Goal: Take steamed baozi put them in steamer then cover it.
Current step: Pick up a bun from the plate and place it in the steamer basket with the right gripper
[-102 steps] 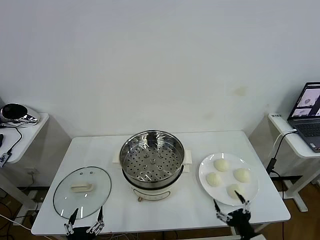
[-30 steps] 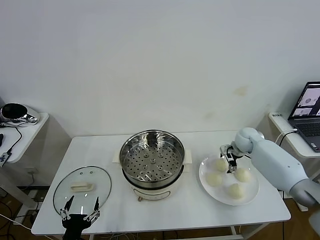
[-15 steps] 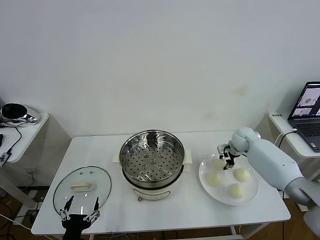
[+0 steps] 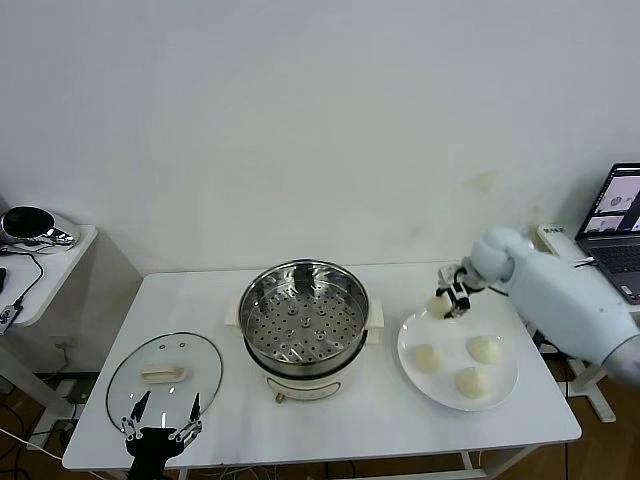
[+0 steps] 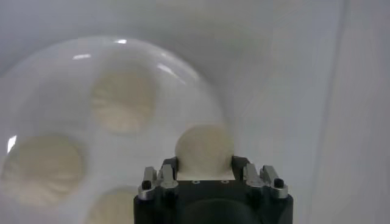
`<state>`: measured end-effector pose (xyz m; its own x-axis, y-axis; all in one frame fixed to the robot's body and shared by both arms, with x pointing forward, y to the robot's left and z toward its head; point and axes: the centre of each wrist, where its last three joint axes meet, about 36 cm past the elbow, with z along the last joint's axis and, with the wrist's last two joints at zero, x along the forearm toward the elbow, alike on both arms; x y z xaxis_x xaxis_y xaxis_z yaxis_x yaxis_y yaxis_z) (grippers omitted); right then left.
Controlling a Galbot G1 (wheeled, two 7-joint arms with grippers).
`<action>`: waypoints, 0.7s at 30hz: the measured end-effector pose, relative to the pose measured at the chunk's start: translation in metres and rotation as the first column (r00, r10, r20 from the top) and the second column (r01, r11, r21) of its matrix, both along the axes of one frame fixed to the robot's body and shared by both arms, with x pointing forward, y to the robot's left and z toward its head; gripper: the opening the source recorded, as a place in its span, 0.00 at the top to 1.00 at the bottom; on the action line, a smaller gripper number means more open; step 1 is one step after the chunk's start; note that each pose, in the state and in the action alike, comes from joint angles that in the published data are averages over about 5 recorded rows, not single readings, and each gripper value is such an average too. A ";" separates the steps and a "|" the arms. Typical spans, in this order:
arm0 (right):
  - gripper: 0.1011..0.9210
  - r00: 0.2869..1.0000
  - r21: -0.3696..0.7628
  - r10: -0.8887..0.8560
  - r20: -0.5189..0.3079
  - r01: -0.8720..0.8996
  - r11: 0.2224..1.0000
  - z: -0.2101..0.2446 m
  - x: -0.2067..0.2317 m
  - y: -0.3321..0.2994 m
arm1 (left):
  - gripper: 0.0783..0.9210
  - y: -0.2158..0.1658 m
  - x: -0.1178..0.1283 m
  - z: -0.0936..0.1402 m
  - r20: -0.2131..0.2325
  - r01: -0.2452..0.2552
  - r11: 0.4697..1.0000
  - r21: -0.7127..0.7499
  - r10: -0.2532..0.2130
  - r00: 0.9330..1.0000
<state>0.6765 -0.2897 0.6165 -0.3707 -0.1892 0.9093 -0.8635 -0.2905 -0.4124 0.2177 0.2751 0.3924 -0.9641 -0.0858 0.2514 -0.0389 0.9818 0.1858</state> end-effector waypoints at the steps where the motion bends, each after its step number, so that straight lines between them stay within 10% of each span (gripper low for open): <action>1: 0.44 1.000 0.012 0.020 0.011 -0.020 1.000 0.012 0.000 0.007 | 0.12 0.000 0.000 0.000 0.002 0.000 1.000 -0.005 0.000 1.000; 21: 0.43 0.839 -0.018 0.542 0.050 -0.542 0.840 0.043 0.004 0.208 | 0.12 0.003 0.008 0.011 0.053 -0.009 0.999 -0.035 0.011 0.999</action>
<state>0.6807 -0.0813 0.6597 -0.2550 -0.3707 0.8931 -0.5455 -0.7075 -0.4494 0.2259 0.2778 0.4034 -0.9753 -0.0874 0.2027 -0.0576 0.9872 0.1486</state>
